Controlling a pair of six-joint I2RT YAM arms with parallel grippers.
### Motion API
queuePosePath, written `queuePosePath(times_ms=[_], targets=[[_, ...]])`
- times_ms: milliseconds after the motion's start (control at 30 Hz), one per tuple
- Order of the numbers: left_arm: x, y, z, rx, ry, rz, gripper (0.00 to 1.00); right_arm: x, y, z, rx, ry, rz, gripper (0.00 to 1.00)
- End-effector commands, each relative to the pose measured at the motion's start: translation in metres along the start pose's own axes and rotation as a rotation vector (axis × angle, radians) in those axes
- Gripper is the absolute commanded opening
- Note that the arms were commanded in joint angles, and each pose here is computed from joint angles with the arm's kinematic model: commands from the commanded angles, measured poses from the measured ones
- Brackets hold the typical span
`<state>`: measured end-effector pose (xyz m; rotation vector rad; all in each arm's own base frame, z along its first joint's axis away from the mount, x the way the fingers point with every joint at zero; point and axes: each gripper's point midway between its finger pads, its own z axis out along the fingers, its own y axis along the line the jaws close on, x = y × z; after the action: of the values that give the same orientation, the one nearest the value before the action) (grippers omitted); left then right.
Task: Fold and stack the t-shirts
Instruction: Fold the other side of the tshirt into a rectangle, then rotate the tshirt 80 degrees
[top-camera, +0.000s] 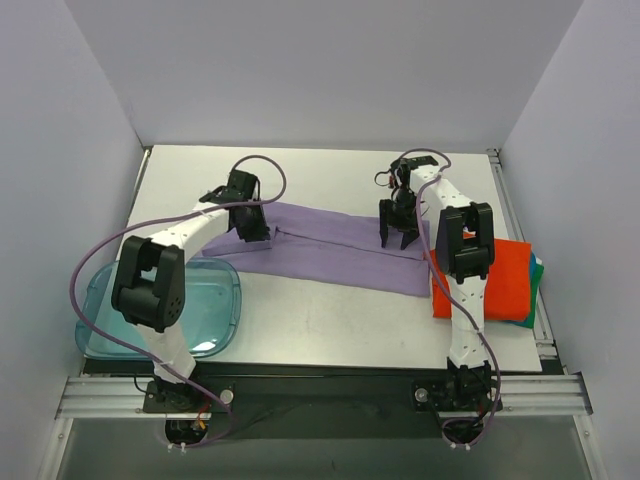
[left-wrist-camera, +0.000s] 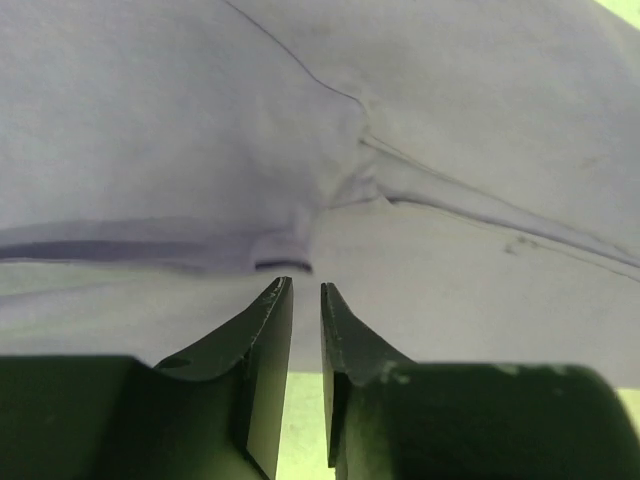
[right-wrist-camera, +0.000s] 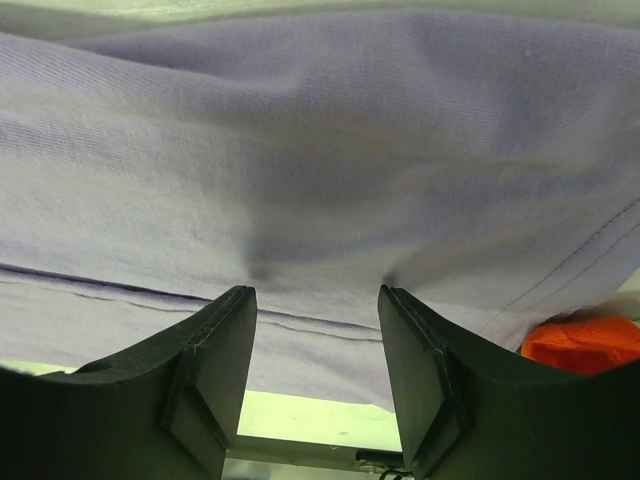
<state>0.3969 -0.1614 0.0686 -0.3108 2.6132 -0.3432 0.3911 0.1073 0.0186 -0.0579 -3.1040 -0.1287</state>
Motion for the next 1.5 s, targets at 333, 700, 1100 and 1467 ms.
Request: queuePosePath(times_ms=[333, 700, 1100, 1467], targets=[[-0.013, -0.018, -0.043, 0.097, -0.026, 0.045, 0.45, 0.003, 0.003, -0.011, 0.005, 0.015, -0.003, 0.52], [-0.052, 0.051, 0.017, -0.066, -0.07, -0.202, 0.45, 0.0, -0.008, -0.012, 0.043, 0.007, -0.006, 0.52], [-0.067, 0.097, 0.083, -0.143, 0.026, -0.212, 0.45, 0.019, -0.02, 0.002, 0.093, 0.078, -0.001, 0.52], [-0.123, 0.088, 0.112, -0.103, -0.004, -0.117, 0.45, 0.059, -0.016, 0.015, 0.104, 0.184, 0.03, 0.52]])
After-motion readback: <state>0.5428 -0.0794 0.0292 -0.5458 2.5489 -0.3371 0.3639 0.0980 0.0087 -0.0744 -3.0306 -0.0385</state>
